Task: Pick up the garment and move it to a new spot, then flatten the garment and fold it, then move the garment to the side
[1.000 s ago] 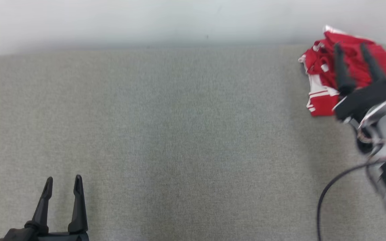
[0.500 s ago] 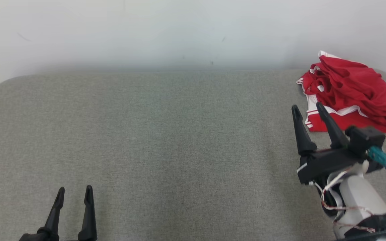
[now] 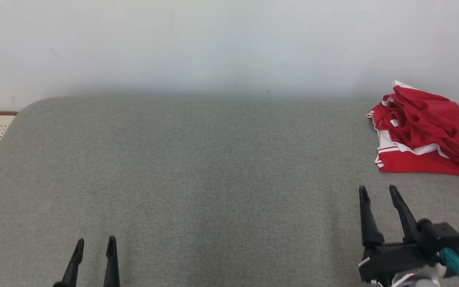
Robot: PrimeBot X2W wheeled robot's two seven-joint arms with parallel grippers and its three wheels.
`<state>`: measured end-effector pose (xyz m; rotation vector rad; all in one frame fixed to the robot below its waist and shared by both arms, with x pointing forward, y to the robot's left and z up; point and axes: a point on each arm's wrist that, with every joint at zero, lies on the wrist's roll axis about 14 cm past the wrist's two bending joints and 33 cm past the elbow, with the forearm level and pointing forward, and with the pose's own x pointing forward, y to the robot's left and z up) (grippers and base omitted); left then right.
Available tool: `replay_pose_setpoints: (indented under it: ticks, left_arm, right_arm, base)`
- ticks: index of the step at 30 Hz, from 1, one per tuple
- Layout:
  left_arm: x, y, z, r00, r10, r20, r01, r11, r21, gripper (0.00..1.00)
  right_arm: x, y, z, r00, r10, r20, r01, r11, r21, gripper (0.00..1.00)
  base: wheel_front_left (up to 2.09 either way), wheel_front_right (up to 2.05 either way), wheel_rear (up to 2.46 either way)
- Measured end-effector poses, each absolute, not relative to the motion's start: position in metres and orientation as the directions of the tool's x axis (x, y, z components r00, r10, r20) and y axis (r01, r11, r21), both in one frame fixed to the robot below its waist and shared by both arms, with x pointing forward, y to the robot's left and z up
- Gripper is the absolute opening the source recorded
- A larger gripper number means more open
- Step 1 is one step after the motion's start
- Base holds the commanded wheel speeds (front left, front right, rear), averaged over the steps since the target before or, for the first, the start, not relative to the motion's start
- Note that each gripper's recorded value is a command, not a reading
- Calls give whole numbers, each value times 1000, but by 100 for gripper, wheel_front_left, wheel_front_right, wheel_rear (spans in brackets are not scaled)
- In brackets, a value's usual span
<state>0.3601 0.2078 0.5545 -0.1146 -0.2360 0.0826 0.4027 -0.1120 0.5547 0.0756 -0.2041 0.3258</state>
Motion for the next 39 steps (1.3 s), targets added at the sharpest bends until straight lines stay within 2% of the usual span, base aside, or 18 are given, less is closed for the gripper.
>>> replay_pose_setpoints:
  ticks: [6, 17, 34, 35, 39]
  left_arm:
    - [355, 210, 552, 970, 104, 220, -78, 989, -124, 100]
    - [355, 201, 547, 976, 68, 208, -43, 992, -122, 100]
    - [355, 200, 545, 978, 51, 204, -31, 994, -100, 100]
    - [355, 200, 544, 979, 52, 198, -32, 994, -101, 0]
    - [354, 200, 529, 987, 53, 151, -38, 994, -105, 0]
  right_arm:
    - [391, -119, 549, 941, 268, 204, -281, 959, 35, 100]
    - [373, -114, 538, 949, 261, 177, -270, 962, 29, 100]
    - [373, -108, 535, 946, 275, 169, -283, 959, 23, 100]
    - [372, -108, 533, 948, 275, 162, -282, 959, 24, 0]
    - [366, -110, 513, 957, 273, 100, -278, 960, 33, 0]
  base:
    - [0, 0, 0]
    - [0, 0, 0]
    - [0, 0, 0]
    - [0, 0, 0]
    - [0, 0, 0]
